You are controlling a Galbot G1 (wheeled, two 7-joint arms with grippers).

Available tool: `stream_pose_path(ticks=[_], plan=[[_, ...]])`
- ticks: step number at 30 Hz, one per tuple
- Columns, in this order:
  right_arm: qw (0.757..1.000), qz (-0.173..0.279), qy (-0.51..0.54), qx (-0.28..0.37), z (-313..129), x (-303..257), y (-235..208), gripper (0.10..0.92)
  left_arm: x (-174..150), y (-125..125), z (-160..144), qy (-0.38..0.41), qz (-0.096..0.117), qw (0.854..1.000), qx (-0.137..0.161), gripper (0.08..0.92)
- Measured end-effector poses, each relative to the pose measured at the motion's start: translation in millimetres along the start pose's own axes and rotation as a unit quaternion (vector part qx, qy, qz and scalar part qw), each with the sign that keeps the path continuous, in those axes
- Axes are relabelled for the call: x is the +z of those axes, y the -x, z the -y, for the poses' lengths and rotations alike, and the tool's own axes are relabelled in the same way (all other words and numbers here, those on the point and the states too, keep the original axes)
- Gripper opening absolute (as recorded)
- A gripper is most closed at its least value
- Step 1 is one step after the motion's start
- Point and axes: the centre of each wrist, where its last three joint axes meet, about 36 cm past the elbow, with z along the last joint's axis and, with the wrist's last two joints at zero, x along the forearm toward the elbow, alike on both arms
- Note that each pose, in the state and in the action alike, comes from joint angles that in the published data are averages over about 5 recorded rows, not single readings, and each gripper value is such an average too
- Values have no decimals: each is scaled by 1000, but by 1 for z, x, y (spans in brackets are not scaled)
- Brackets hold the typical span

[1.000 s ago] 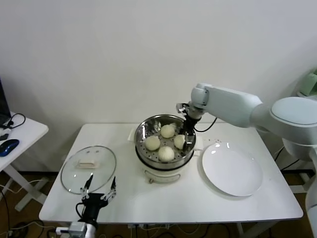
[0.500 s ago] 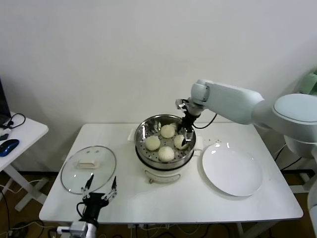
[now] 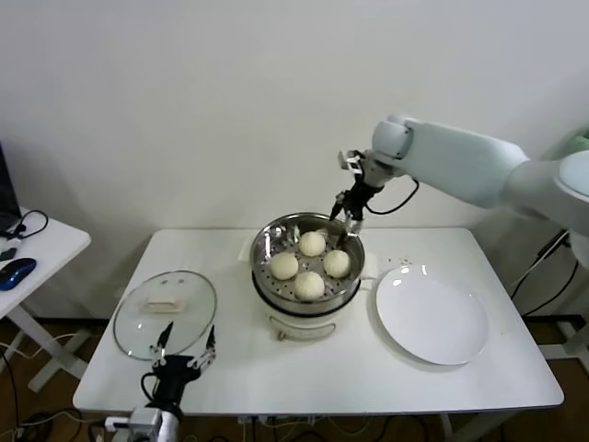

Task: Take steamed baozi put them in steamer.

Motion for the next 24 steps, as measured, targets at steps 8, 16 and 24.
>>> stream_pose_path(ticks=[8,16,24], plan=[[997,50,30,47,-26,47,-26,823,-4,7,-6,3,13,1000,-4,823],[979,131,66,143,-71,106,-21,823,-9,12,-10,12,39,999,-1,823],[936,216,110,257,-126,159,8,823,-11,11,-12,18,56,998,0,823]])
